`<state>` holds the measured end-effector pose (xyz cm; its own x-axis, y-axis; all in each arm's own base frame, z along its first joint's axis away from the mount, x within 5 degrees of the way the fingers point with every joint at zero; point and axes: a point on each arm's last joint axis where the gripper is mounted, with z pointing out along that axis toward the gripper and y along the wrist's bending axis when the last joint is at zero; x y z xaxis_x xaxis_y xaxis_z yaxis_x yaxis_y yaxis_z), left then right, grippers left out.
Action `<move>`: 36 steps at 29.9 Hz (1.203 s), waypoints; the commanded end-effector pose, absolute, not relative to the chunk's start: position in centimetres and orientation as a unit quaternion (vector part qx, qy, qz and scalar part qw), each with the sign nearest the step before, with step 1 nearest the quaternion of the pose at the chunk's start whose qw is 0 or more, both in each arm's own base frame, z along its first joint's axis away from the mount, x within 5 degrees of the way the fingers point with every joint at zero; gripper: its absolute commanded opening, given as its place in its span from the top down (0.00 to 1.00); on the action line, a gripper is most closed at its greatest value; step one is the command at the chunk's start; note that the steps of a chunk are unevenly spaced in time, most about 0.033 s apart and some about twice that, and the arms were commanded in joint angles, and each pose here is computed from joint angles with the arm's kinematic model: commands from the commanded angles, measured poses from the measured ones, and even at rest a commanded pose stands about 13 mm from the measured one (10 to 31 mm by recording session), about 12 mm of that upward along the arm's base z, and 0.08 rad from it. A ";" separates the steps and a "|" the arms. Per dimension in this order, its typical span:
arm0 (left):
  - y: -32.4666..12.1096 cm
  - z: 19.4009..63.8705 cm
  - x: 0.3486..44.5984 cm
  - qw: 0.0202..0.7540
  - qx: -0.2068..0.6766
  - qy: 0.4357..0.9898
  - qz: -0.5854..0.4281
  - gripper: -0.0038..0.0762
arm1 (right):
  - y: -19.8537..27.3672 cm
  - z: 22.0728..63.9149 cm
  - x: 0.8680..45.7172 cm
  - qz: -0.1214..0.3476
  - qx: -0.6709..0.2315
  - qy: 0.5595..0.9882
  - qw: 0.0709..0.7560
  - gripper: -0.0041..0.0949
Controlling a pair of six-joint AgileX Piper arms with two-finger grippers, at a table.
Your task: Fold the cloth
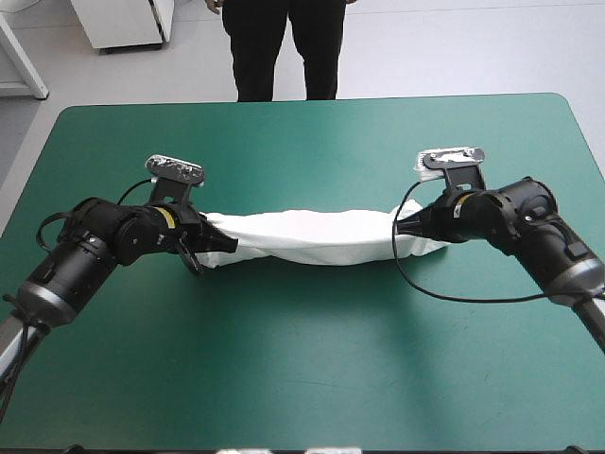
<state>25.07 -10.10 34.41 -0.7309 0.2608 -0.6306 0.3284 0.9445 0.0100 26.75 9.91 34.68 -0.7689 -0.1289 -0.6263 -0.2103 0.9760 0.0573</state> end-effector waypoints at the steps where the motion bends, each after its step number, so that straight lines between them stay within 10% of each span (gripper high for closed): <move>1: -10.7 35.4 26.9 0.398 0.161 0.902 -0.047 0.96 | 10.5 35.7 28.7 0.064 -0.094 0.911 0.397 0.97; 22: -12.2 27.1 33.3 0.339 0.166 0.926 -0.001 0.95 | 10.5 28.2 34.8 0.028 -0.084 0.935 0.342 0.96; 31: -12.4 28.6 33.4 0.332 0.170 0.928 -0.005 0.63 | 10.3 30.6 35.0 0.015 -0.105 0.938 0.330 0.59; 36: -12.0 29.7 32.8 0.309 0.171 0.936 0.006 0.61 | 10.3 32.1 35.1 0.010 -0.106 0.939 0.328 0.54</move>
